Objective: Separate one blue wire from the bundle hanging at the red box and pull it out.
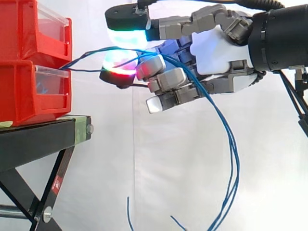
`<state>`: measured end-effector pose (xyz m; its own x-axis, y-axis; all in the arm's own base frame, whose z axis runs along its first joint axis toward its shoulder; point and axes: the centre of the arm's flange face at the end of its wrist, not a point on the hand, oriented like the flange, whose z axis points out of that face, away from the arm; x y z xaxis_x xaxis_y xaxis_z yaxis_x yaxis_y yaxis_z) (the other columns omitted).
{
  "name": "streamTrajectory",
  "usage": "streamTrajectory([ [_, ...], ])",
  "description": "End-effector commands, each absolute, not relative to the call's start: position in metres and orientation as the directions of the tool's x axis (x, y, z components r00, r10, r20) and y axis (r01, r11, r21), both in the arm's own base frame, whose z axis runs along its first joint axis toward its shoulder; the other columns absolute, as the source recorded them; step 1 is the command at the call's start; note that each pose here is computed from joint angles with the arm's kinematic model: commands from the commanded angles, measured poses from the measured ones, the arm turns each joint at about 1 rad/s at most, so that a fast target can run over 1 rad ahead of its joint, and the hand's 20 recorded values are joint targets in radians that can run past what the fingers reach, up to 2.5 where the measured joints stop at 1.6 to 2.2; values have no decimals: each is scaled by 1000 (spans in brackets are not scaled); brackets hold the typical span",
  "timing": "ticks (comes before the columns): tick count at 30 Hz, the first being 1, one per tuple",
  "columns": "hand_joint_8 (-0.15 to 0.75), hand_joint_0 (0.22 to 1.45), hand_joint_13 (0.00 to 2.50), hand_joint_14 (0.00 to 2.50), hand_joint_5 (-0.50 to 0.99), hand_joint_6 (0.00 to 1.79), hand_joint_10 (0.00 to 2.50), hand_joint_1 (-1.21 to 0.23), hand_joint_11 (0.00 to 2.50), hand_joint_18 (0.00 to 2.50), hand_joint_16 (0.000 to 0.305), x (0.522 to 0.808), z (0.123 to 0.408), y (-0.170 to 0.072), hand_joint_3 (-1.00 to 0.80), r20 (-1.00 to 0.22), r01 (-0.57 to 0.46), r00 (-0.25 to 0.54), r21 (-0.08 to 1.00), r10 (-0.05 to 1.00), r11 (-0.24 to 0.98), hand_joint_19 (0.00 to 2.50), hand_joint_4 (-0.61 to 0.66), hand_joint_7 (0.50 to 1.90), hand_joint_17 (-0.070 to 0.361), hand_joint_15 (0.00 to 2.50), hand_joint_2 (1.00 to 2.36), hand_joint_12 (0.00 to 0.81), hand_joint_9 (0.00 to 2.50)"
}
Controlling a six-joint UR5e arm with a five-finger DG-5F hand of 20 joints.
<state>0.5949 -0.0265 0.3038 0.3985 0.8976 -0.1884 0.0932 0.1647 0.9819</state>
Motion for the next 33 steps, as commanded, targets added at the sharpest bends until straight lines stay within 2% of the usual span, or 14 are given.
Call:
streamTrajectory([
  [1,345,738,715,1097,-261,858,972,-910,1467,698,39,595,303,-26,-244,-188,93,398,982,898,165,862,277,1012,87,1476,1020,347,524],
  [13,331,764,549,1139,-276,837,772,-960,1575,589,38,595,304,-26,-239,-187,92,398,982,898,164,827,237,1059,85,1482,1020,341,395],
  [22,331,756,467,1184,-280,826,747,-974,1566,541,38,595,303,-26,-227,-188,93,398,982,898,165,812,226,1064,85,1474,1021,334,335],
  [23,321,754,398,1331,-288,837,874,-953,1514,490,36,595,303,-25,-225,-188,93,396,982,899,165,854,217,1052,82,1398,1021,329,271],
  [29,325,741,371,1336,-290,827,856,-953,1518,476,36,595,304,-25,-207,-187,92,397,982,899,164,852,212,1061,82,1412,1022,325,255],
  [33,325,680,383,1350,-283,822,877,-895,1503,490,36,595,303,-25,-229,-188,93,396,982,899,165,880,225,1038,81,1390,1021,324,283],
])
